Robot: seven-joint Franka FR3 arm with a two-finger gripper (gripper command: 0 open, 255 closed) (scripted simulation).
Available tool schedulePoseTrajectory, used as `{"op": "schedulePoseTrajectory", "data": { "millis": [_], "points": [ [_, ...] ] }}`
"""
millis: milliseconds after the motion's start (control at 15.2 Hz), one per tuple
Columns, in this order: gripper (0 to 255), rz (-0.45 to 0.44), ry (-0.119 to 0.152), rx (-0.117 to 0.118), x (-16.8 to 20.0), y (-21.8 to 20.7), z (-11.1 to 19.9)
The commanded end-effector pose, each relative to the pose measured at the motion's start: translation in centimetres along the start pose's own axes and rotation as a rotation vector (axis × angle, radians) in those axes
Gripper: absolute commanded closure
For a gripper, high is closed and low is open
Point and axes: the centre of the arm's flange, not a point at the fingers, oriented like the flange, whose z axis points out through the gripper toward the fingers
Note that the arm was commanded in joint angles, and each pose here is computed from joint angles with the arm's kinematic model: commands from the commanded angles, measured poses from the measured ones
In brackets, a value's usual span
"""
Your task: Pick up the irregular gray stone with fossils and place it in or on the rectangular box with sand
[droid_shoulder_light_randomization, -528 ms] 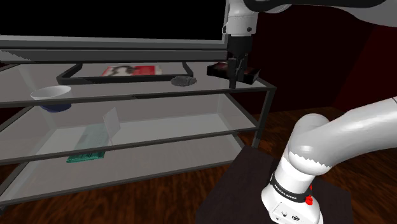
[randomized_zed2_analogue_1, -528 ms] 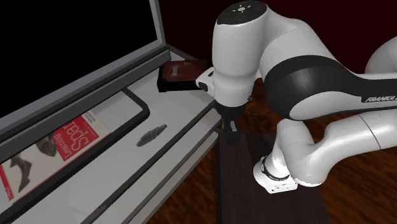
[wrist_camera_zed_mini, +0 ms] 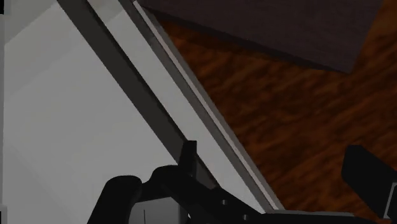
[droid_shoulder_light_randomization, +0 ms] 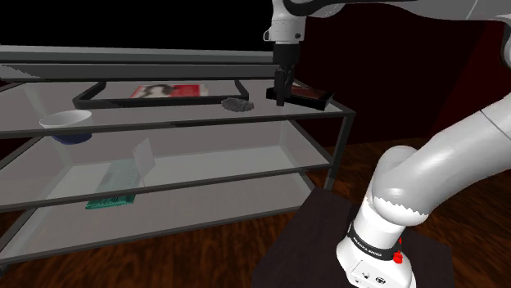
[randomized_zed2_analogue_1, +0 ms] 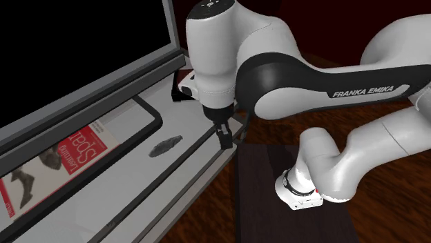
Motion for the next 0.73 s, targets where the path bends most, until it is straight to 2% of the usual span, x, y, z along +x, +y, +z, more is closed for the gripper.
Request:
{"op": "schedulePoseTrajectory", "data": {
  "millis": [0,660],
  "points": [
    [0,-0.061,0.007,-0.001,2.4,0.8,0.2],
    [0,-0.352,0.039,-0.004,14.8,3.3,-0.5]
  ]
}}
